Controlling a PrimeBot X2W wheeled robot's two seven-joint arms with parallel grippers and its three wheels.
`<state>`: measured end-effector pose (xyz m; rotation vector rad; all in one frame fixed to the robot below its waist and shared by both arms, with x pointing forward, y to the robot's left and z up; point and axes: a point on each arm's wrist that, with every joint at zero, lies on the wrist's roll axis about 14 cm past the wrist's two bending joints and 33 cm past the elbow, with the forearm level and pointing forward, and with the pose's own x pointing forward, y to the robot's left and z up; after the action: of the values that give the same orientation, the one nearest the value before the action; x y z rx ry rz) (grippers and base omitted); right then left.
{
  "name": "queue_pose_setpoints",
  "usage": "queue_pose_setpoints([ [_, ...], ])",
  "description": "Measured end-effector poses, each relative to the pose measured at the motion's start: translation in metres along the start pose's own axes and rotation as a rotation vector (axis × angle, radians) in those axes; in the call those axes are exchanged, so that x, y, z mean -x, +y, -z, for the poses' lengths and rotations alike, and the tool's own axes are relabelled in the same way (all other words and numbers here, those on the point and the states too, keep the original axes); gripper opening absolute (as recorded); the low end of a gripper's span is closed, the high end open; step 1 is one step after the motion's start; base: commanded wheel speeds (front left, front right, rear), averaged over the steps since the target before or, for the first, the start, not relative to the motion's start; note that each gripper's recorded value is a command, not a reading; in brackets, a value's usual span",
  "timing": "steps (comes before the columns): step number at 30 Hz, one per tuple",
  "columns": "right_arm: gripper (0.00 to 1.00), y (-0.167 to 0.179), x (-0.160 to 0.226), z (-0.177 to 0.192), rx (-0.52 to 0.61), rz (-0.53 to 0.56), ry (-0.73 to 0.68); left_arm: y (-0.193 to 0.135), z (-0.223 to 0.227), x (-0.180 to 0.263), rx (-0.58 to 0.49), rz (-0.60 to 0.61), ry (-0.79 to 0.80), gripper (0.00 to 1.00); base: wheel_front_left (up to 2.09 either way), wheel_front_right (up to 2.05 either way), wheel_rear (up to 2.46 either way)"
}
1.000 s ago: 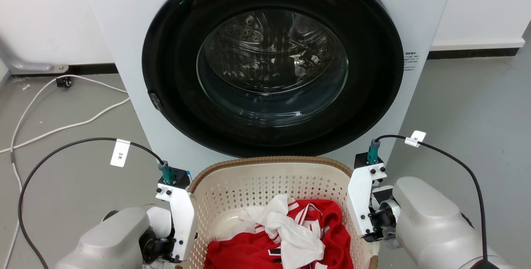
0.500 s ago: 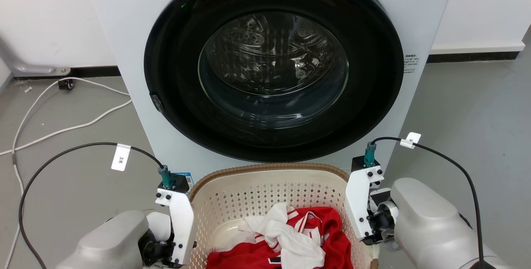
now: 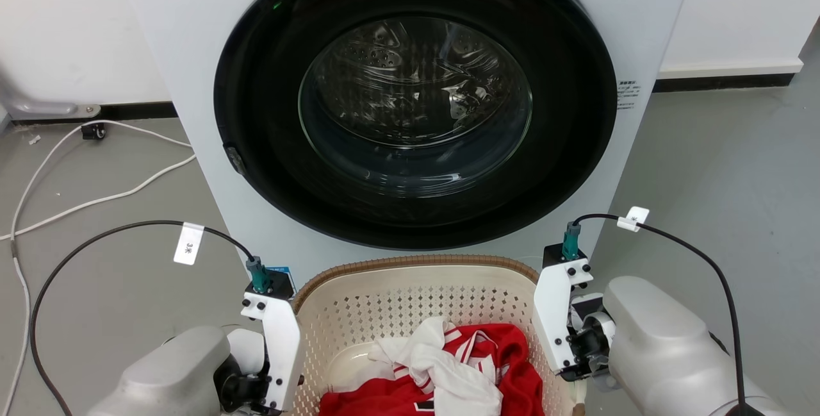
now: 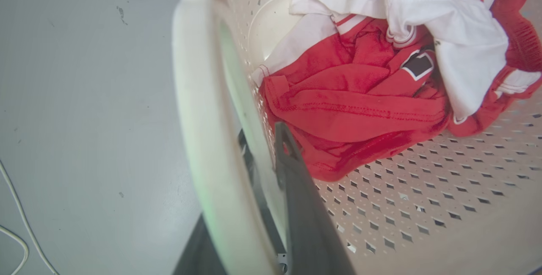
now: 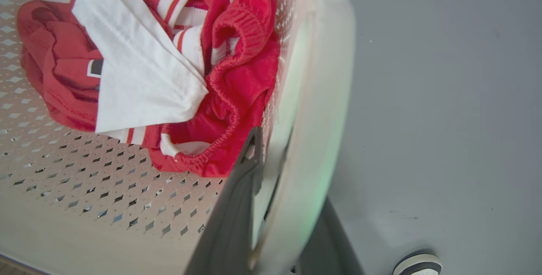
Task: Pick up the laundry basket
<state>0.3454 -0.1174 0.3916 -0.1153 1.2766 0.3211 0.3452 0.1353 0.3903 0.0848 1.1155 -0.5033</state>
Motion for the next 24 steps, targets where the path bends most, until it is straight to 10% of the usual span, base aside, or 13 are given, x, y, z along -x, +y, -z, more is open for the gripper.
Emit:
queue_pose_setpoints([
  [24,0.0,-0.0003,-0.0021,0.0033,-0.021,-0.013,0.021,0.0,-0.0007,-0.0015,0.001,0.004,0.014,0.0,0.0,0.0,0.0],
])
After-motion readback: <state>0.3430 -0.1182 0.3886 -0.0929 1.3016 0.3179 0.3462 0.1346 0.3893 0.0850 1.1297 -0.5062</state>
